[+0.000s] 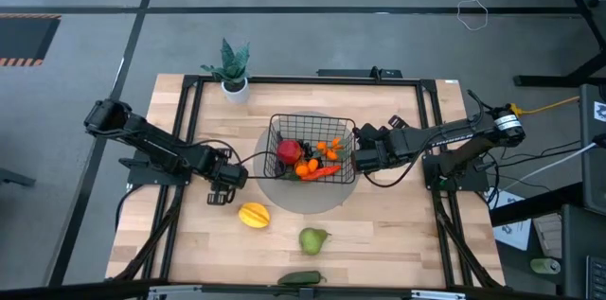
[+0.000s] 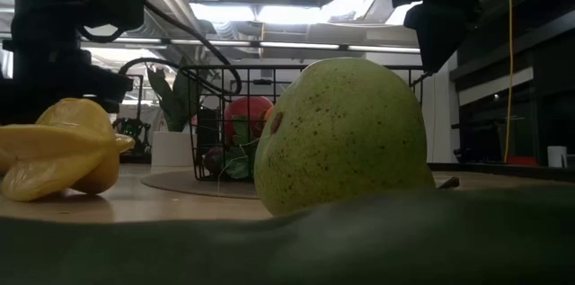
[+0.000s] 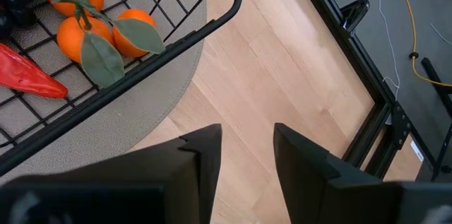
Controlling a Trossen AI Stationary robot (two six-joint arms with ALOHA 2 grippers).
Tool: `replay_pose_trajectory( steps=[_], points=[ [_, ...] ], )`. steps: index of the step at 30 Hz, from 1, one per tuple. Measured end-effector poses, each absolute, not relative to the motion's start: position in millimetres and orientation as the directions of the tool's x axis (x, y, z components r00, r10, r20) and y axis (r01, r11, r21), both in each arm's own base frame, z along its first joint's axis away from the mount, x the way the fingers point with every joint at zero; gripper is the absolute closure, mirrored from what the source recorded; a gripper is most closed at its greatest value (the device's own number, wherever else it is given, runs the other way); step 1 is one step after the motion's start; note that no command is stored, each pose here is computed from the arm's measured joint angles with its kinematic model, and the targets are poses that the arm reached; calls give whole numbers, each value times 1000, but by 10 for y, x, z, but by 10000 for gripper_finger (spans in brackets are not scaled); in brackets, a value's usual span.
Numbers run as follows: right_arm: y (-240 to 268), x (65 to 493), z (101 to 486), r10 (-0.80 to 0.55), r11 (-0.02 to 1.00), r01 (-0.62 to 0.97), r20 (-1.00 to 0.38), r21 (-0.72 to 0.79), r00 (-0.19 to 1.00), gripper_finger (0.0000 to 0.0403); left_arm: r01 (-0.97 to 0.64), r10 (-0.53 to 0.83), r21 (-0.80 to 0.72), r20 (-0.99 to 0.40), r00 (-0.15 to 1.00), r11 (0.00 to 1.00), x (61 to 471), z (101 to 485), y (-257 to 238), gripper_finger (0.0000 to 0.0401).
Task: Build produce basket
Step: Put the yellow pear into the black wire basket
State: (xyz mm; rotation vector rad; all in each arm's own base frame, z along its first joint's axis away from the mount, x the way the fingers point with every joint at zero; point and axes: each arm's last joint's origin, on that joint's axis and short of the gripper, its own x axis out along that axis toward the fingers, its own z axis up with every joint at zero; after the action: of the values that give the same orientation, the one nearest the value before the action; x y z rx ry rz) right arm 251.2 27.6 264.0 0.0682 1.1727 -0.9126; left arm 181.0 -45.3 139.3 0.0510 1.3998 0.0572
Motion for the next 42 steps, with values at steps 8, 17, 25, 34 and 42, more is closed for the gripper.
replay_pose_trajectory(
  steps=[8,17,25,34,42],
  points=[
    [276,2513,2639,-578,653,645,-811,-398,85,282,-115,58,39,-985,164,993,1808,1390,-456,399],
    [284,2511,2634,-550,666,643,-832,-378,80,282,-150,201,176,-965,167,973,1903,1711,-502,401],
    [287,2512,2633,-542,669,643,-837,-372,79,282,-133,333,313,-927,172,940,2004,2214,-526,401],
    [287,2512,2633,-542,669,643,-837,-372,80,282,-87,428,420,-870,243,903,2109,2727,-479,401],
    [288,2513,2632,-540,670,643,-838,-371,80,282,-47,513,550,-740,435,834,2307,3219,-394,401]
  ],
)
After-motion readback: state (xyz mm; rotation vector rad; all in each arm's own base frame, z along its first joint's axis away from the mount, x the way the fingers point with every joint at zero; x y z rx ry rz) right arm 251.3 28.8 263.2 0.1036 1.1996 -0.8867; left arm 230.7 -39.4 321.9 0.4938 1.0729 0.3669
